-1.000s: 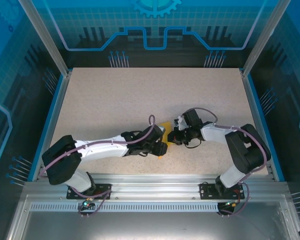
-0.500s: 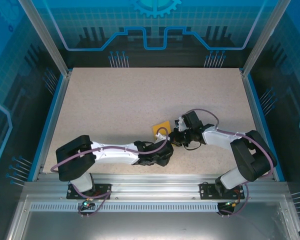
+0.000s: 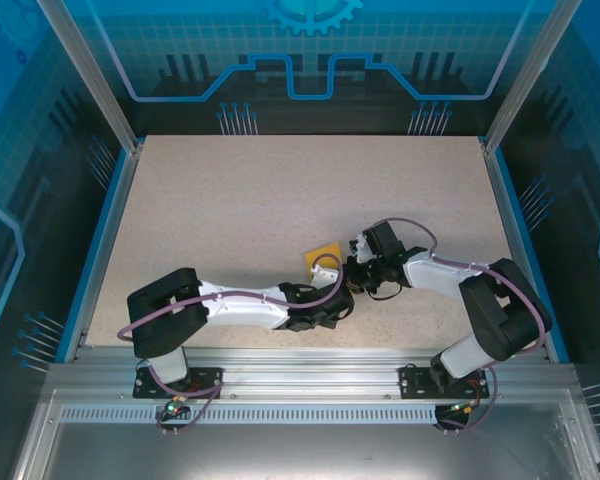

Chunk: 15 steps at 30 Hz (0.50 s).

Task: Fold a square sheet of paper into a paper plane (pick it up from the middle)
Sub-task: Fourth fold the wing at the center of the table.

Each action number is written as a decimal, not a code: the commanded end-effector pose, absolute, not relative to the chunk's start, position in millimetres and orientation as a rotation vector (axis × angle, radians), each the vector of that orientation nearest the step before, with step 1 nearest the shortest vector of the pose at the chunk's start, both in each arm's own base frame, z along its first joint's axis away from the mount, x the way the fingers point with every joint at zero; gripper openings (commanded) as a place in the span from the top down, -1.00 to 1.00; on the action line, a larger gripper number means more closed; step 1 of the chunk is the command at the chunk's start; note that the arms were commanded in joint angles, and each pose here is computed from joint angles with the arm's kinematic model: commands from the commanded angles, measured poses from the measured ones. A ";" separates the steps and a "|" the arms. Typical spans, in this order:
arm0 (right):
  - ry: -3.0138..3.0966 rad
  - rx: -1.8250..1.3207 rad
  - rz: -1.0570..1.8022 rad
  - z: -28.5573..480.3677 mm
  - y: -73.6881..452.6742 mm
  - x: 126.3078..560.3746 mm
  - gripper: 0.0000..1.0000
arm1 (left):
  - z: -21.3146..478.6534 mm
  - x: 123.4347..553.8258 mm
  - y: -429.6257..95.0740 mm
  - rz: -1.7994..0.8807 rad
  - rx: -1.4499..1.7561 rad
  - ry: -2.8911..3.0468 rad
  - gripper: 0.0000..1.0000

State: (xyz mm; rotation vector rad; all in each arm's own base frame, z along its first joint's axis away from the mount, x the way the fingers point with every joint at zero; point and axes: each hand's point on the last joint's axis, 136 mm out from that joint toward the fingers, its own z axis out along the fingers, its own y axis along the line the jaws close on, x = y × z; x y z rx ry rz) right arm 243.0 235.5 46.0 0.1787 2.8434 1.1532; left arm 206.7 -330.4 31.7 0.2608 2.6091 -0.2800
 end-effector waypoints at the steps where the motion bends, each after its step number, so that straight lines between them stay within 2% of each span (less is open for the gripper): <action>1: 2.859 0.152 1.152 48.9 241.3 243.1 0.79 | 32.6 209.0 -326.8 -0.230 0.217 2.594 0.21; 15: 2.870 0.153 1.134 48.8 240.6 243.8 0.76 | 27.4 207.8 -319.9 -0.174 0.188 2.598 0.50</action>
